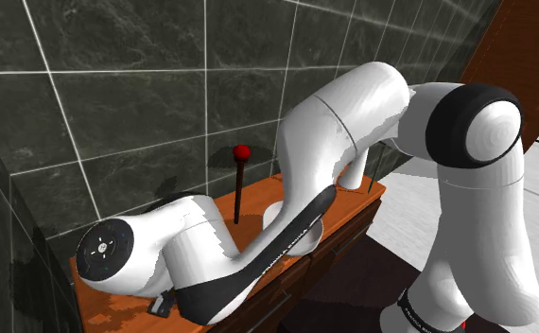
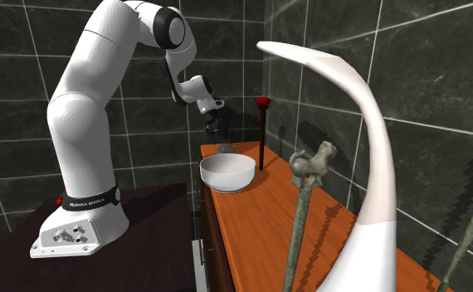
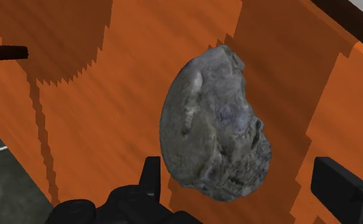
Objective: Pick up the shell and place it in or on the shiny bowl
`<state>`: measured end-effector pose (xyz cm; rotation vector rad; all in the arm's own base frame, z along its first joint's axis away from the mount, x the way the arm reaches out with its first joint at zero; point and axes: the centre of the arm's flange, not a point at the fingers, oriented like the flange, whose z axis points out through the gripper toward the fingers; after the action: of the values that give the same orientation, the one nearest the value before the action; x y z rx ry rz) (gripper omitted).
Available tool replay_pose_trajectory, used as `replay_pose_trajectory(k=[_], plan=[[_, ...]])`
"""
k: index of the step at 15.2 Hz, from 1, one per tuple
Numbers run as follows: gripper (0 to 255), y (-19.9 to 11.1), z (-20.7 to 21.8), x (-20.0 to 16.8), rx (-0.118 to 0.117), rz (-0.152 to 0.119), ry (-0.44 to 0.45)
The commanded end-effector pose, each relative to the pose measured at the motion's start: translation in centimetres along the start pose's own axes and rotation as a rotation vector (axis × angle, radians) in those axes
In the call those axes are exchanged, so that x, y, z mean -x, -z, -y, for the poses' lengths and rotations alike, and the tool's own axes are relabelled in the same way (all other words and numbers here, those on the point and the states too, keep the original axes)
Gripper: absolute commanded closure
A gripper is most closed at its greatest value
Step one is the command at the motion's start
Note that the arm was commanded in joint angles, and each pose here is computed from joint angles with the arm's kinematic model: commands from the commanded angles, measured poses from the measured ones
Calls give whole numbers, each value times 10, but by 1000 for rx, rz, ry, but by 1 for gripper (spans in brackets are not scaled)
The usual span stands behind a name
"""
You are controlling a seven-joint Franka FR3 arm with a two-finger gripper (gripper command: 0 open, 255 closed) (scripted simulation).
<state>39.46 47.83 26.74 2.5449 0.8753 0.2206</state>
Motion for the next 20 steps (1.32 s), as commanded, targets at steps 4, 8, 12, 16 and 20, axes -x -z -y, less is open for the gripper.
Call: replay_pose_trajectory(k=[4,8,12,16,20], plan=[[0,-24,8,1,33,-37,71],[0,-37,7,1,33,-37,71],[0,-37,7,1,33,-37,71],[255,-37,7,1,33,-37,71],[255,-37,7,1,33,-37,71]])
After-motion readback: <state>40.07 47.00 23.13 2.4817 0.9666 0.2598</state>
